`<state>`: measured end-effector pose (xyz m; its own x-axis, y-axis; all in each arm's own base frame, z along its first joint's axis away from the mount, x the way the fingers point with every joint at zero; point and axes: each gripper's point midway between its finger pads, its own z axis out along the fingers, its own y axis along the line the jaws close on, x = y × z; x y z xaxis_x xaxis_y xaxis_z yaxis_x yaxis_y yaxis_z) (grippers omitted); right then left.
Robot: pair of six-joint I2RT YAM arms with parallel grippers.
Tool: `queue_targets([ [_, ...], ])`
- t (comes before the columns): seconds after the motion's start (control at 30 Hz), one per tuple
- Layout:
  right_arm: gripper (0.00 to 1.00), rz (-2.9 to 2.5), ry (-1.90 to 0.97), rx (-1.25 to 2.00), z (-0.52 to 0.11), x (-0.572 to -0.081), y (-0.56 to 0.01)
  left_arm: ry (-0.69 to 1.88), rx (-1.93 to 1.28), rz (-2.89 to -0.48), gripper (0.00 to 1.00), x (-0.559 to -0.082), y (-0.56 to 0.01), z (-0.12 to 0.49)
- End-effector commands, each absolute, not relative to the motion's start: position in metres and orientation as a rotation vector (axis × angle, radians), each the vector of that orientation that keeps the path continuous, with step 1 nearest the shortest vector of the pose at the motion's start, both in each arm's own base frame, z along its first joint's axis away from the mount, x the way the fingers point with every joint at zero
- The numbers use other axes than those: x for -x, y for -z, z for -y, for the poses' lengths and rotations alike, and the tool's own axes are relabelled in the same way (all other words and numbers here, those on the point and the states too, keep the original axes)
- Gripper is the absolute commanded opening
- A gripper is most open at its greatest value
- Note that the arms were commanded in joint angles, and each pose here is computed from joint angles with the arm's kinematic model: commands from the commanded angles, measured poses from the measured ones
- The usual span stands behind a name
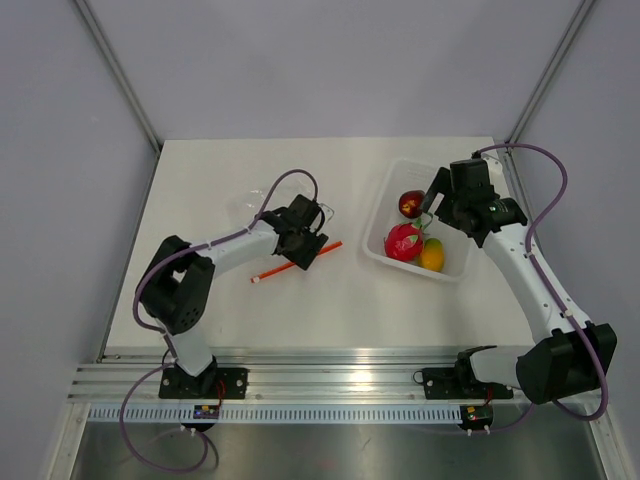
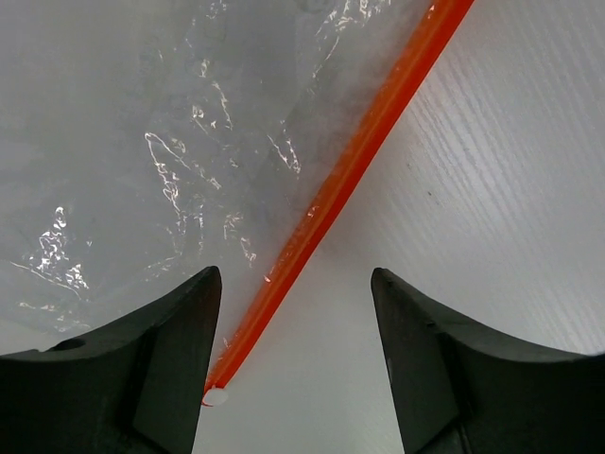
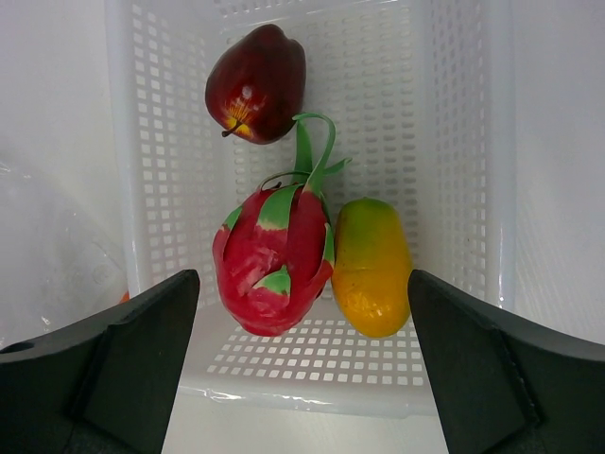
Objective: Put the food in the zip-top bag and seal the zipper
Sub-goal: Pick up the zipper food storage bag at the center of the board.
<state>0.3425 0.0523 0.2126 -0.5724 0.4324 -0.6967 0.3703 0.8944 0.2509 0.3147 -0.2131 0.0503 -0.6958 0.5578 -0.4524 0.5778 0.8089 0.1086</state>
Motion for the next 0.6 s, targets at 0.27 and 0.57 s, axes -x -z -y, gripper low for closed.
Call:
queue_targets([
  [0.27, 1.0, -2.19, -0.083, -0.597, -0.047, -0.346, -0.226, -0.115, -0.763, -2.566, 0.52, -0.343, -0.027, 0.213],
  [0.57, 1.0, -2.203, -0.097, -0.588, -0.051, -0.35, -0.224, -0.082, -0.753, -2.593, 0.0, -0.351, -0.014, 0.226],
])
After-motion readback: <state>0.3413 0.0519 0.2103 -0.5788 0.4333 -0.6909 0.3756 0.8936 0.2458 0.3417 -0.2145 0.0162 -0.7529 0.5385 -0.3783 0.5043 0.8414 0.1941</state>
